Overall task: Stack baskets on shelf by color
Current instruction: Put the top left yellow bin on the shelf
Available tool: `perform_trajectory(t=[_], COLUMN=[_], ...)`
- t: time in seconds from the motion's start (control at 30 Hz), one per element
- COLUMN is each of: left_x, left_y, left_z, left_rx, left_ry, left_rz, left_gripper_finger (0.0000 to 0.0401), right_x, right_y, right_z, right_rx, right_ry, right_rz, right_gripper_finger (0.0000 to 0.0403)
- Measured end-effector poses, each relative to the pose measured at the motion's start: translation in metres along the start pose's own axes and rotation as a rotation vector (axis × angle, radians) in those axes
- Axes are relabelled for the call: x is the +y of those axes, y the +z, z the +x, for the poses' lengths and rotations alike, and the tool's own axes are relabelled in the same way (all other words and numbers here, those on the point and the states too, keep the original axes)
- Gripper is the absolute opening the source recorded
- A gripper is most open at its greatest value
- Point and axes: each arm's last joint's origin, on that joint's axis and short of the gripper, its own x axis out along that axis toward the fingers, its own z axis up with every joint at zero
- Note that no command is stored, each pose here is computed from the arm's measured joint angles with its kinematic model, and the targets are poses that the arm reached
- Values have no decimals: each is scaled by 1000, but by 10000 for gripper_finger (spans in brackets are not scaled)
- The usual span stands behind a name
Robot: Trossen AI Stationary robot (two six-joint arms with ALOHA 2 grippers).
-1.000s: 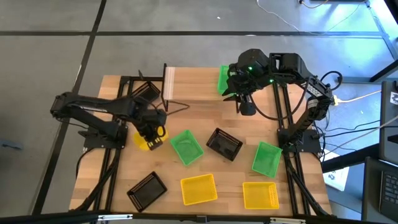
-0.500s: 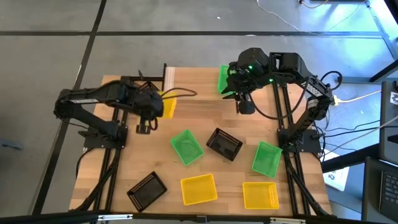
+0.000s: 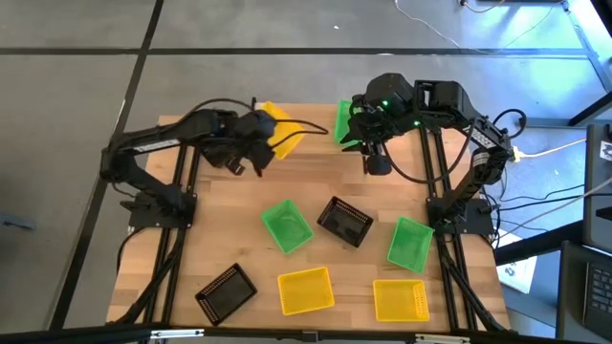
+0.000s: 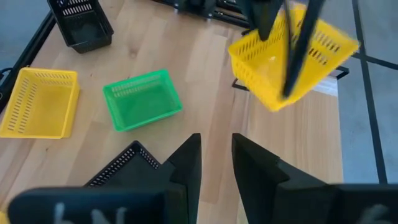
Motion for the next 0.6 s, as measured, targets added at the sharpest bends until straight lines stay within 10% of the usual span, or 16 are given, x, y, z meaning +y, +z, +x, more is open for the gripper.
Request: perform_trajectory(t=[0.6], left_x=[24], left_y=[-14], left_z=[93], left_rx=[46], left_ry=[-154], left_rz=[62], left_gripper_finger=[0], right_x=[0], right_y=[-1], right_z=[0], right_rx=[4], right_ry=[2], right_rz=[1], right_gripper_finger=[90])
